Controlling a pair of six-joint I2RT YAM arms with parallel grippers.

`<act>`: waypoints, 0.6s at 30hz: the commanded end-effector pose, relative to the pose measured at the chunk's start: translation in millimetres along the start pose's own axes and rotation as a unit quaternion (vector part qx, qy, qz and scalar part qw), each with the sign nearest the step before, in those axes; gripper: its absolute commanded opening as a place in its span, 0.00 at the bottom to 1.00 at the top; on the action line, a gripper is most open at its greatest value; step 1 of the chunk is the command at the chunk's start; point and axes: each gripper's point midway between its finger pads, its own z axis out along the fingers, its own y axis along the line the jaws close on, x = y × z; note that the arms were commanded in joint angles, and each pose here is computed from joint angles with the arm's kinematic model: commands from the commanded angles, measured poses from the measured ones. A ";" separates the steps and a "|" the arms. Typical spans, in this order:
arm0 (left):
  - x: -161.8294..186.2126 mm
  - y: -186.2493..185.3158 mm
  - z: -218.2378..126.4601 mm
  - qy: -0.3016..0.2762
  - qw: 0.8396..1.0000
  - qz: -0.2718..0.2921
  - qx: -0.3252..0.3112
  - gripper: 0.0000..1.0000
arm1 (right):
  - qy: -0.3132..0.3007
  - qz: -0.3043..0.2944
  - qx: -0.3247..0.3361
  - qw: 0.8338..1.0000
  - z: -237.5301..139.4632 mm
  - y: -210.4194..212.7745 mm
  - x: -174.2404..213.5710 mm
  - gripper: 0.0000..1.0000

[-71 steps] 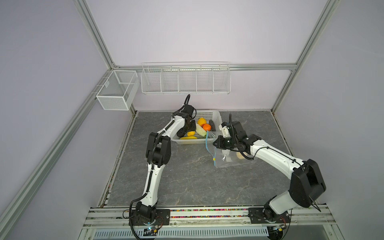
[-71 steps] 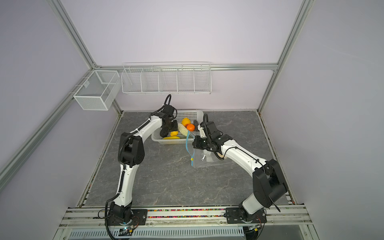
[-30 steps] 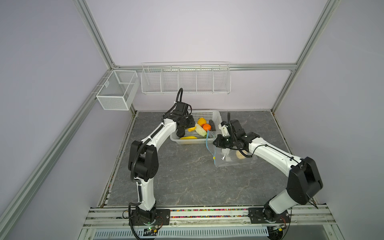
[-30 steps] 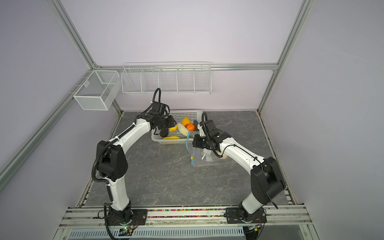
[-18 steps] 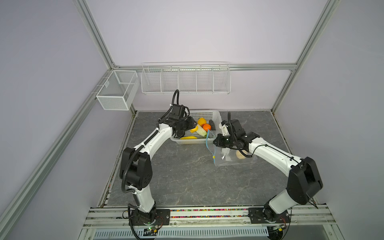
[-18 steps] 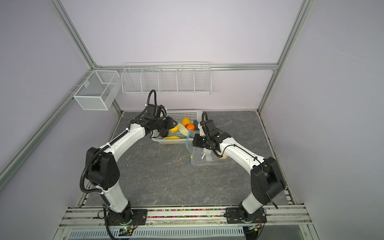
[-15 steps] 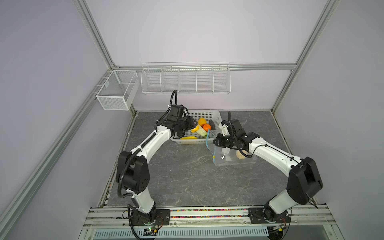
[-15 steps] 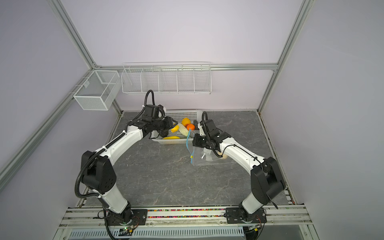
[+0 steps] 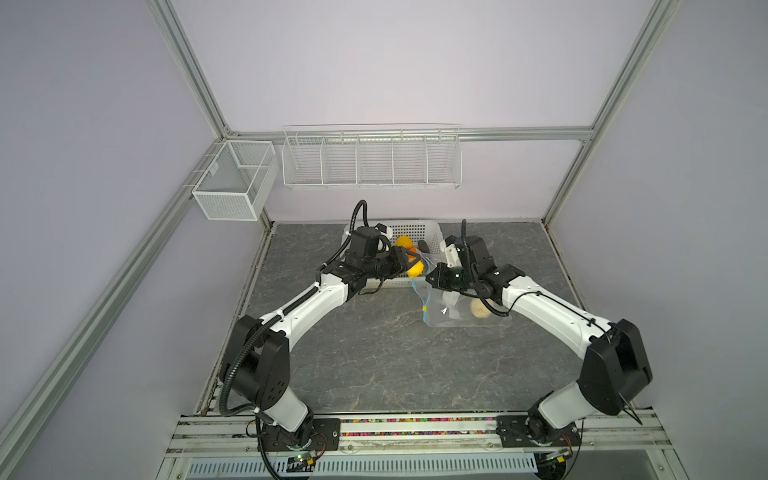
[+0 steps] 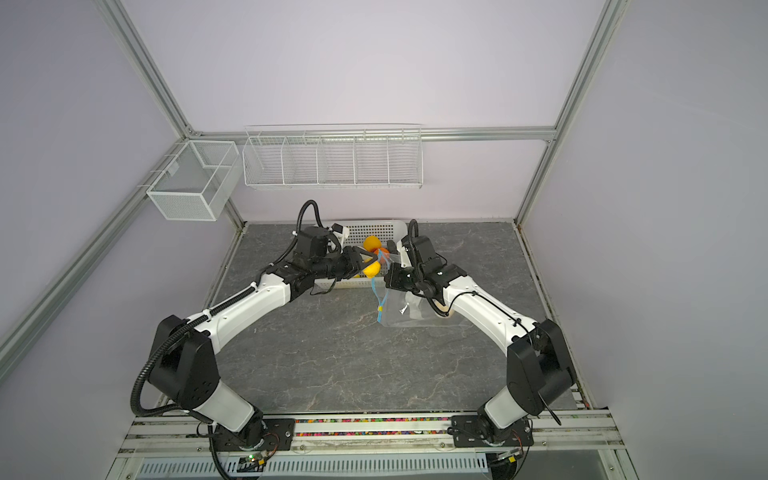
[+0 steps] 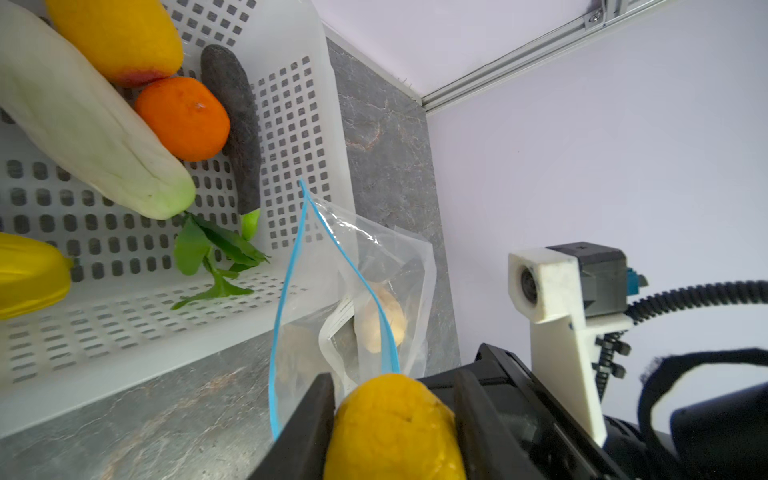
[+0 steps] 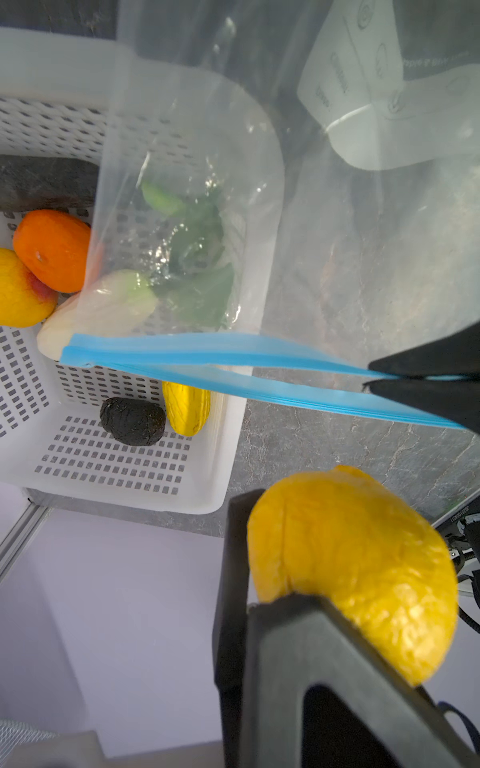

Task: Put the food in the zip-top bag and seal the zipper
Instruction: 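Carry the lemon with the left gripper to the bag mouth held by the right gripper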

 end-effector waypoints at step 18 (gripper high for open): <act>12.0 -2.6 22.5 -0.004 0.999 -0.037 0.036 0.36 | -0.031 0.009 -0.035 0.999 -29.6 17.6 -10.9 0.07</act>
